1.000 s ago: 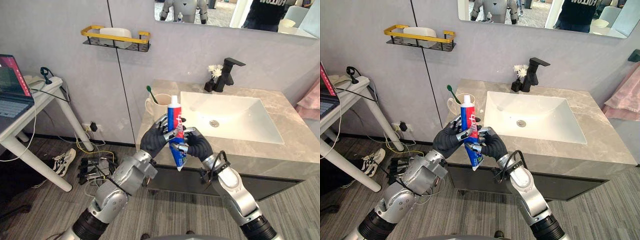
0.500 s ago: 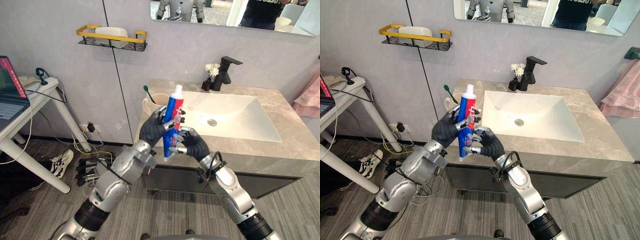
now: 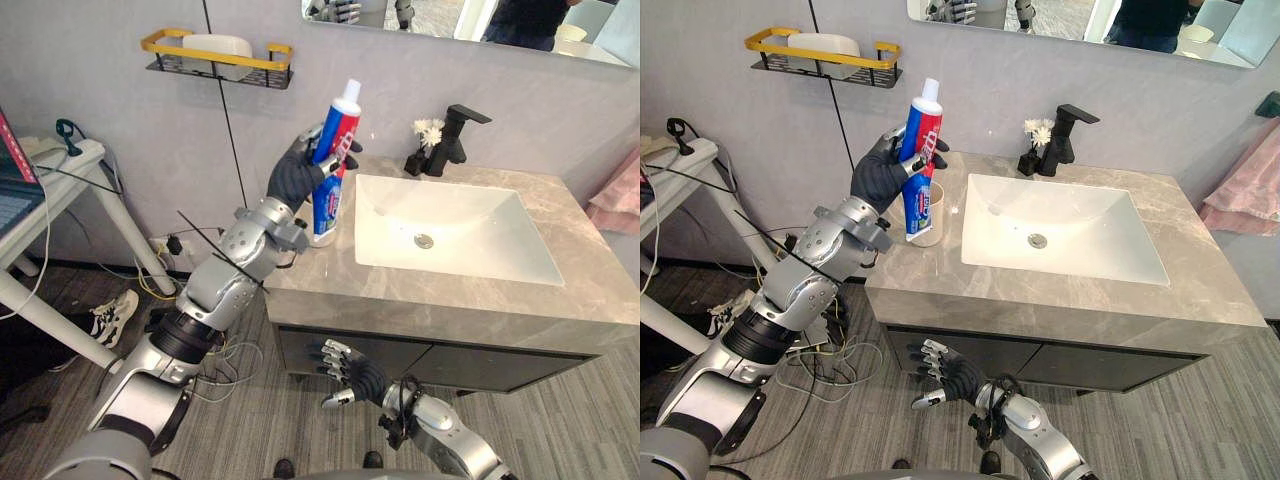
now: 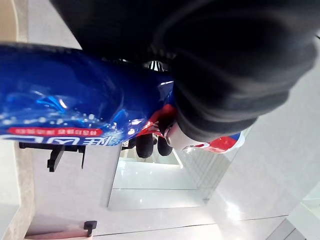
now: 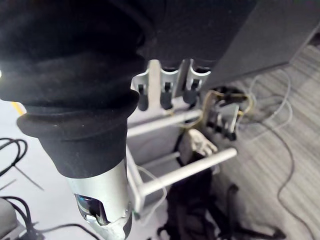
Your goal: Organize washtable
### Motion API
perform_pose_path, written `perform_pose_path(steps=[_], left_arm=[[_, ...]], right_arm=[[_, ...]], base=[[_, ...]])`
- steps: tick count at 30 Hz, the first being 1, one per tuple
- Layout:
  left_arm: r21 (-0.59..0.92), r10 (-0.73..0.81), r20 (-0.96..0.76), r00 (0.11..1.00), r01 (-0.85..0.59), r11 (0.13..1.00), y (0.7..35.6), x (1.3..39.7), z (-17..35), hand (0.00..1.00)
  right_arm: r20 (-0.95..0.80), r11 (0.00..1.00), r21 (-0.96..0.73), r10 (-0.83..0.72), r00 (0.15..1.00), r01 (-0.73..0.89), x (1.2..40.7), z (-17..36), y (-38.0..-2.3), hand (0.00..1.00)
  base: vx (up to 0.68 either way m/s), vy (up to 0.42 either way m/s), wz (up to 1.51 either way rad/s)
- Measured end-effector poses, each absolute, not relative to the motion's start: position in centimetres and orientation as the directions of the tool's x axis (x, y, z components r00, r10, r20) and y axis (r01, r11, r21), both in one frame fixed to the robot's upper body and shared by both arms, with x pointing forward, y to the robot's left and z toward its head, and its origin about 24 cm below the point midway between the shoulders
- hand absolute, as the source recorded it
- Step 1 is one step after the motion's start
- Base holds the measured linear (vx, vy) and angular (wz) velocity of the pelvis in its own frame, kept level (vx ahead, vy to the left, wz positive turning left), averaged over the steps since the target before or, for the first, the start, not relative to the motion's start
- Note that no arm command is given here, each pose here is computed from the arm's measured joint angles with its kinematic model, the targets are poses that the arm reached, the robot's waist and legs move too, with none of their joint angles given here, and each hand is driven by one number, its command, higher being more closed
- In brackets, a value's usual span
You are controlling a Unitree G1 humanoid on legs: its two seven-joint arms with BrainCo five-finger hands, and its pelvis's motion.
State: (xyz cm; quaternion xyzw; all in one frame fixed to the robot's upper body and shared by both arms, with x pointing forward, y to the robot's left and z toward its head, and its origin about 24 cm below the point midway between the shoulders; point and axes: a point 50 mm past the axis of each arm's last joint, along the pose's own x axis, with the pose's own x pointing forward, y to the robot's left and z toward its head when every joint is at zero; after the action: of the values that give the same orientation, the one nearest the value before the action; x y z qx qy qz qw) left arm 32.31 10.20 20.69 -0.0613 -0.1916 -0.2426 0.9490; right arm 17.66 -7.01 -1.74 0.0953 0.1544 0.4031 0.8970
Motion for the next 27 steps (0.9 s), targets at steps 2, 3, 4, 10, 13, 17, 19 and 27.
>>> perform_pose_path(steps=[2, 3, 4, 10, 13, 17, 19, 27], left_arm=[[-0.015, -0.414, 0.404, 0.816, 0.459, 0.889, 10.6, 32.9, 21.3, 1.00], [-0.015, -0.406, 0.411, 0.816, 0.452, 0.892, 10.7, 33.0, 21.6, 1.00], [-0.008, -0.396, 0.427, 0.813, 0.442, 0.897, 10.9, 33.2, 22.1, 1.00], [0.000, -0.313, 0.545, 0.778, 0.373, 0.928, 11.4, 33.3, 24.7, 1.00], [-0.044, -0.208, 0.620, 0.756, 0.298, 0.953, 11.5, 33.2, 26.2, 1.00], [-0.071, -0.109, 0.717, 0.688, 0.228, 0.971, 11.5, 32.3, 28.7, 1.00], [-0.083, -0.053, 0.767, 0.639, 0.180, 0.980, 11.6, 31.7, 30.0, 1.00], [-0.206, 0.138, 0.883, 0.449, 0.107, 0.973, 12.3, 29.0, 33.8, 1.00]], right_arm=[[-0.202, 0.660, 0.302, 0.750, 0.630, -0.688, 17.4, -1.9, -7.0, 0.00], [-0.202, 0.660, 0.306, 0.749, 0.631, -0.686, 17.3, -1.9, -6.9, 0.00], [-0.202, 0.660, 0.309, 0.749, 0.631, -0.685, 17.2, -2.0, -6.8, 0.00], [-0.207, 0.665, 0.306, 0.745, 0.633, -0.682, 16.9, -2.2, -6.5, 0.00], [-0.198, 0.673, 0.310, 0.737, 0.646, -0.672, 17.0, -2.2, -6.2, 0.00], [-0.199, 0.679, 0.304, 0.732, 0.652, -0.669, 17.0, -2.4, -5.9, 0.00], [-0.193, 0.683, 0.298, 0.727, 0.659, -0.667, 17.1, -2.2, -5.8, 0.00], [-0.197, 0.721, 0.281, 0.690, 0.697, -0.634, 17.6, -2.2, -6.5, 0.00]], base=[[-0.01, 0.012, -0.04], [-0.02, 0.013, -0.04], [-0.02, 0.008, -0.04], [-0.02, 0.009, -0.04], [0.00, 0.001, -0.02], [0.02, 0.001, -0.07], [0.03, 0.020, -0.06], [0.00, 0.009, -0.10]])
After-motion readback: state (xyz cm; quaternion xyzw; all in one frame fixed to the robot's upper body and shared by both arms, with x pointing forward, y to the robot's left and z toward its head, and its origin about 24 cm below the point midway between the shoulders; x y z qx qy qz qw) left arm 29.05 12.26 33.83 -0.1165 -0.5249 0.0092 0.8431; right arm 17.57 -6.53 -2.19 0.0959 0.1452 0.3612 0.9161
